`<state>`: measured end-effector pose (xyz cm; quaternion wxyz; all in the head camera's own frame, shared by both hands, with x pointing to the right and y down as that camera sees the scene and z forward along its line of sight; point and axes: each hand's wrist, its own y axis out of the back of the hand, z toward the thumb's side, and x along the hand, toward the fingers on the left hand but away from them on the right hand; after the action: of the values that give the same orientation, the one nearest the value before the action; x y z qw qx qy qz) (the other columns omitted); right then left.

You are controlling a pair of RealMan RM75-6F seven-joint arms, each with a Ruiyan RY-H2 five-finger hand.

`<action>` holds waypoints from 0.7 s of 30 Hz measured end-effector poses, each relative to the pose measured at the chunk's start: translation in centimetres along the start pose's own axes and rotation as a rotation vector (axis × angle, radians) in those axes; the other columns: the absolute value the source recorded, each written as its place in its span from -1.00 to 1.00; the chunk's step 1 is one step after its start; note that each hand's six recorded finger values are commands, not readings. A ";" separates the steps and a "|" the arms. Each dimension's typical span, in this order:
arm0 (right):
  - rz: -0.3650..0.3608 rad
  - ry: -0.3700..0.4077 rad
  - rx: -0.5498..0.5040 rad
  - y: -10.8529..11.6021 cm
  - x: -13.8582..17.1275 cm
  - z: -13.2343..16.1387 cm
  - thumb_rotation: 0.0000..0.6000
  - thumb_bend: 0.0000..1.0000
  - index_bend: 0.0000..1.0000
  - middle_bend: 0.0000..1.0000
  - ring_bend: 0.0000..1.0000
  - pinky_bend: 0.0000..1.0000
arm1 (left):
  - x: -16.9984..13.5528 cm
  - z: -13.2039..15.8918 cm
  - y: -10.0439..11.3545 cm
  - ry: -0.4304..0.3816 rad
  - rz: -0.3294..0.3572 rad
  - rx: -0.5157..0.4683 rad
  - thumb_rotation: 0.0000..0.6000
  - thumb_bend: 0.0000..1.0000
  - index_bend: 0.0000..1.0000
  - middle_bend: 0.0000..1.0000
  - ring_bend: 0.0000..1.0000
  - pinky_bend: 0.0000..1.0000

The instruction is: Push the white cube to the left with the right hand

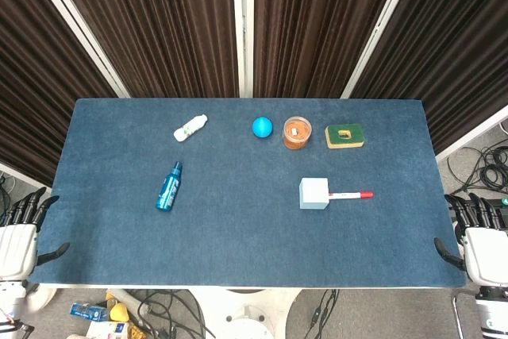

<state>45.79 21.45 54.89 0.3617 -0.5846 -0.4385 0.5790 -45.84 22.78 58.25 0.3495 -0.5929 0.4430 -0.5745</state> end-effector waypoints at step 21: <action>0.075 0.025 0.039 -1.5 -2.8 1.1 1.00 -0.65 -0.59 -0.40 -1.00 -0.90 | -0.6 -0.4 -0.7 0.015 -0.009 -0.015 1.00 -0.72 -0.57 -0.69 -0.81 -0.74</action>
<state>44.75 19.31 57.18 0.3567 -0.6007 -0.4005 0.5930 -46.14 23.61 58.74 0.3390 -0.5931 0.4471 -0.5774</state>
